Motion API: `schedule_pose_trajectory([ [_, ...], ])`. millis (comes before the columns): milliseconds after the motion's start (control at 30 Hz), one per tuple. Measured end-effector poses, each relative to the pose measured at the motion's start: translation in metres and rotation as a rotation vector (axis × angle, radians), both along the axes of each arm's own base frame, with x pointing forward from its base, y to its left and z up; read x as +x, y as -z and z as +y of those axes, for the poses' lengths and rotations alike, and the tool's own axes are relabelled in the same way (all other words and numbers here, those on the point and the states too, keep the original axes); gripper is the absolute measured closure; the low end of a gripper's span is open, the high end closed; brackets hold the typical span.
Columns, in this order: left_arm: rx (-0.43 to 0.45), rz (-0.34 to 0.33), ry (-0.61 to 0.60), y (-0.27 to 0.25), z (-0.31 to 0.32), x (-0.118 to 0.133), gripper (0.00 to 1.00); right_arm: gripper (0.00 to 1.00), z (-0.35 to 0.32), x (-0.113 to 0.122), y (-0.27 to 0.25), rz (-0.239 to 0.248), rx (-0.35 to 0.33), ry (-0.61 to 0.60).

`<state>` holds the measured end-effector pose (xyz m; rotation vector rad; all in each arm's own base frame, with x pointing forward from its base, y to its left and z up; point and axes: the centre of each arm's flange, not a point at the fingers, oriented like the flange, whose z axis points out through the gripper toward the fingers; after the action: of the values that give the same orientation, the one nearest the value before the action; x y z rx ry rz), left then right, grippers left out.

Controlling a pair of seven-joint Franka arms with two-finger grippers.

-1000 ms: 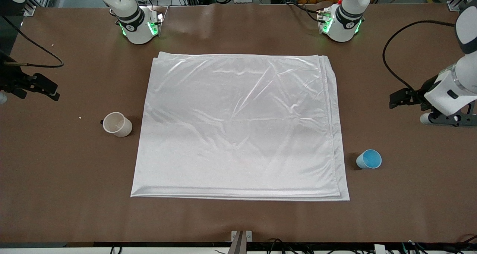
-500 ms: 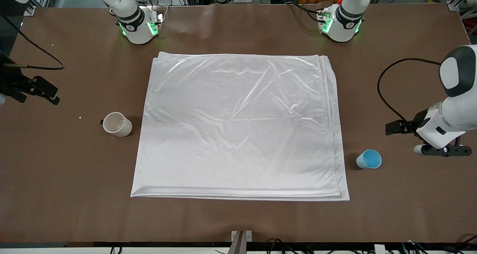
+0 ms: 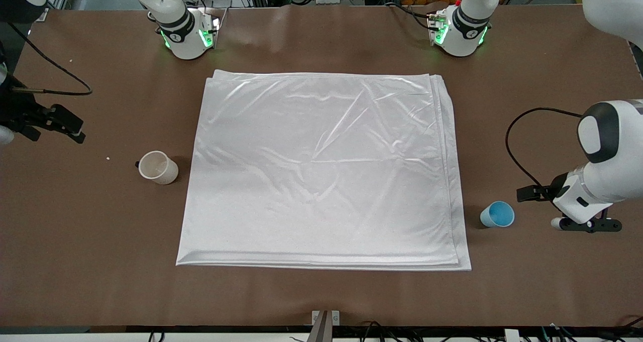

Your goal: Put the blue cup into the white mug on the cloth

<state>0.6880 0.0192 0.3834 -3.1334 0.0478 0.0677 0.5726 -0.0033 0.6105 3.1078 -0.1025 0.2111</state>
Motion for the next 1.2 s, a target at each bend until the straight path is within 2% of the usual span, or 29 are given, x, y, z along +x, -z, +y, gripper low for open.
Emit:
schedule_pose_trajectory([
  [333, 0.0, 0.002, 0.0, 0.022, 0.0, 0.006, 0.0, 0.0, -0.009, 0.002, 0.006, 0.012, 0.0, 0.015],
  [767, 0.004, -0.033, -0.016, 0.056, 0.013, 0.017, 0.0, 0.0, -0.013, 0.003, 0.044, 0.078, -0.003, -0.025],
  [1200, 0.01, 0.013, -0.03, 0.11, 0.024, 0.018, 0.0, 0.0, -0.012, -0.003, 0.12, 0.133, -0.013, -0.205],
])
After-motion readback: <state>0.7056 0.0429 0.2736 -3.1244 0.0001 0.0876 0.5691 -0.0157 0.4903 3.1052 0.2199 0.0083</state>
